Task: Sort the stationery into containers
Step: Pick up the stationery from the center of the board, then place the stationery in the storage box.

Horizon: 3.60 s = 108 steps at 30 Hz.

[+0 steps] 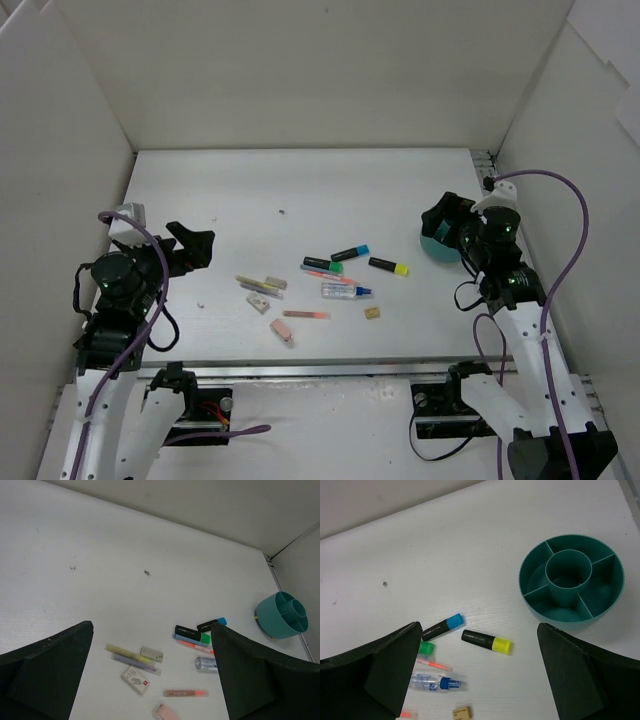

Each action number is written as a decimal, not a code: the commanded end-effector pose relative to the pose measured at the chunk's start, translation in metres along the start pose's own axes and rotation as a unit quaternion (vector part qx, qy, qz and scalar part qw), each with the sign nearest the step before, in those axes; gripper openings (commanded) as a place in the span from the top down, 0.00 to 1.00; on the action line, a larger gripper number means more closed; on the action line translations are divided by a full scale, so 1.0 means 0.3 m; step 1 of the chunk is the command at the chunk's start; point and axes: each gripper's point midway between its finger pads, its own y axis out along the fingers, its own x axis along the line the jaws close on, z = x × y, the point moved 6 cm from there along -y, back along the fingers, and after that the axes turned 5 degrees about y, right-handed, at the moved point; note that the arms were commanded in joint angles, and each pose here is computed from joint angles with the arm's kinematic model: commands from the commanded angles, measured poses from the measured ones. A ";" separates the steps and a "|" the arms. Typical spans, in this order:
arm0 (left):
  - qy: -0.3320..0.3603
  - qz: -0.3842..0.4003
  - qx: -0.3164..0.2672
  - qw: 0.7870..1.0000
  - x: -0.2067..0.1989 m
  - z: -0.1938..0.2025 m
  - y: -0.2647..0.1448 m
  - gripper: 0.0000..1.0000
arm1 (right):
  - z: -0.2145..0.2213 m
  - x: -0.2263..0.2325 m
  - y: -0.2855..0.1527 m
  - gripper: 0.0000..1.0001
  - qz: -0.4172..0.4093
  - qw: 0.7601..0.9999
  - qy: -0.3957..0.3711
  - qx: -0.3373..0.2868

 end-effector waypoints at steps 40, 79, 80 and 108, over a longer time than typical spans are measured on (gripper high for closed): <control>-0.077 -0.010 0.295 0.952 0.082 0.467 0.276 0.01 | 0.572 0.298 0.230 0.02 -0.142 0.893 -0.299 0.305; -0.004 0.017 0.276 0.961 0.059 0.365 0.292 0.00 | 0.606 0.368 0.094 1.00 -0.209 0.795 -0.466 0.327; -0.004 0.017 0.275 0.961 0.060 0.365 0.289 0.00 | 0.570 0.375 0.091 1.00 -0.206 0.799 -0.474 0.307; -0.001 -0.067 0.243 0.968 0.090 0.276 0.276 0.01 | -0.251 0.002 0.252 1.00 0.168 0.442 -0.814 0.338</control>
